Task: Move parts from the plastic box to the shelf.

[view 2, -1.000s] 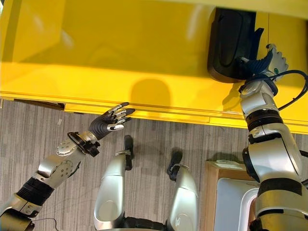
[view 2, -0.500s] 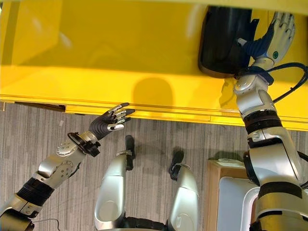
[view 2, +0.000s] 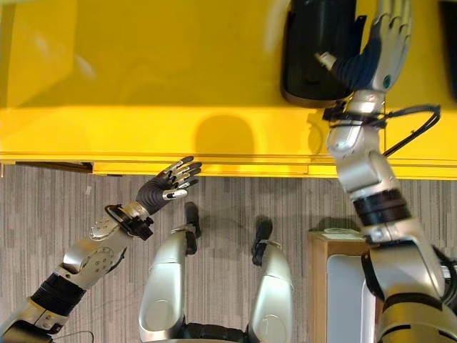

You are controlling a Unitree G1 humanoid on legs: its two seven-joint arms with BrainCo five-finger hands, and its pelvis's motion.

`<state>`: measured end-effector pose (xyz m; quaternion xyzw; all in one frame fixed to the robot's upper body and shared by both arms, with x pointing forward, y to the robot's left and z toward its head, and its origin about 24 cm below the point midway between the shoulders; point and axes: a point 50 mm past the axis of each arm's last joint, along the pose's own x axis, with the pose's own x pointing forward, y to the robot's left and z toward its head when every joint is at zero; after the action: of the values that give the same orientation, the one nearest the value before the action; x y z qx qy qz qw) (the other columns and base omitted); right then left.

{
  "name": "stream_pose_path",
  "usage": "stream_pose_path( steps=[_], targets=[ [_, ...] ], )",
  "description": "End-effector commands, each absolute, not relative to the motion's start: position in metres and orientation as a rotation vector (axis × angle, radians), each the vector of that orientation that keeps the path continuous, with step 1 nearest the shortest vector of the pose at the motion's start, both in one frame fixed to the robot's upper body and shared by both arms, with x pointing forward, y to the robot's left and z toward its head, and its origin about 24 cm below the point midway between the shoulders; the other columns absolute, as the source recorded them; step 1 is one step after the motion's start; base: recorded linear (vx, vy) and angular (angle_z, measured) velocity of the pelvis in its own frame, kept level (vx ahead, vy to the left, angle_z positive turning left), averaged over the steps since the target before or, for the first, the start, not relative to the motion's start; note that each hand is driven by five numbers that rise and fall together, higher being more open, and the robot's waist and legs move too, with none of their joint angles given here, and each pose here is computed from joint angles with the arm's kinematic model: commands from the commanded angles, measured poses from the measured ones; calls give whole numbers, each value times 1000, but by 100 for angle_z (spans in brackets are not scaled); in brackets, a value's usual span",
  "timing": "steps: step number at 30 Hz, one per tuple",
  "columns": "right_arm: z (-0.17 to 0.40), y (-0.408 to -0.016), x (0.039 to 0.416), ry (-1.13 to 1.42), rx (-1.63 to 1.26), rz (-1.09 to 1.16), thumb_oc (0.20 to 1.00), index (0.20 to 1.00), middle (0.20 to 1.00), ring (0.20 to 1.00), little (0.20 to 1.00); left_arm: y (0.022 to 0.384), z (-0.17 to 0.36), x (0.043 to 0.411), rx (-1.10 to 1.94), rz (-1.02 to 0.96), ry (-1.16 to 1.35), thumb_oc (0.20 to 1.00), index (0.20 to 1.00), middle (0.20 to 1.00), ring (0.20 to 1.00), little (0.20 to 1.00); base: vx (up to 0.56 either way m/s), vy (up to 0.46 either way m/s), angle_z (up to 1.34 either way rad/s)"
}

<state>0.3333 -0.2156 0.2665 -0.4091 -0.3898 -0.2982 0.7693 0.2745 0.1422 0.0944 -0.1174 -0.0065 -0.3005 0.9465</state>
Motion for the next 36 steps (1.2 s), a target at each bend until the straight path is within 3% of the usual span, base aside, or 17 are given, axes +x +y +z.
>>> stream_pose_path(
  steps=[1,8,11,23,32,33,36],
  targets=[
    [281,-205,323,-982,-935,-579,1000,1000,1000,1000,1000,128,118,266,-261,-658,-166,1000,1000,1000,1000,1000,12,40,-3],
    [260,-148,304,-1199,-1222,-254,1000,1000,1000,1000,1000,129,114,265,-258,-644,-166,1000,1000,1000,1000,1000,5,9,-1],
    [262,-131,299,-1245,-1201,-156,1000,1000,1000,1000,1000,130,113,263,-238,-657,-160,1000,1000,1000,1000,1000,26,-47,8],
    [243,-119,300,-1231,-1282,-70,1000,1000,1000,1000,1000,132,113,259,-226,-676,-154,1000,1000,1000,1000,1000,3,-5,2],
    [214,-108,307,-1017,-1260,164,1000,1000,1000,1000,1000,133,107,256,-227,-694,-139,1000,1000,1000,1000,1000,5,7,0],
    [206,-101,305,-948,-1161,297,1000,1000,1000,1000,1000,134,105,254,-228,-693,-131,1000,1000,1000,1000,1000,48,64,2],
    [197,-96,302,-842,-1041,394,1000,1000,1000,1000,1000,135,101,252,-235,-692,-120,1000,1000,1000,1000,1000,50,65,-1]
  ],
)
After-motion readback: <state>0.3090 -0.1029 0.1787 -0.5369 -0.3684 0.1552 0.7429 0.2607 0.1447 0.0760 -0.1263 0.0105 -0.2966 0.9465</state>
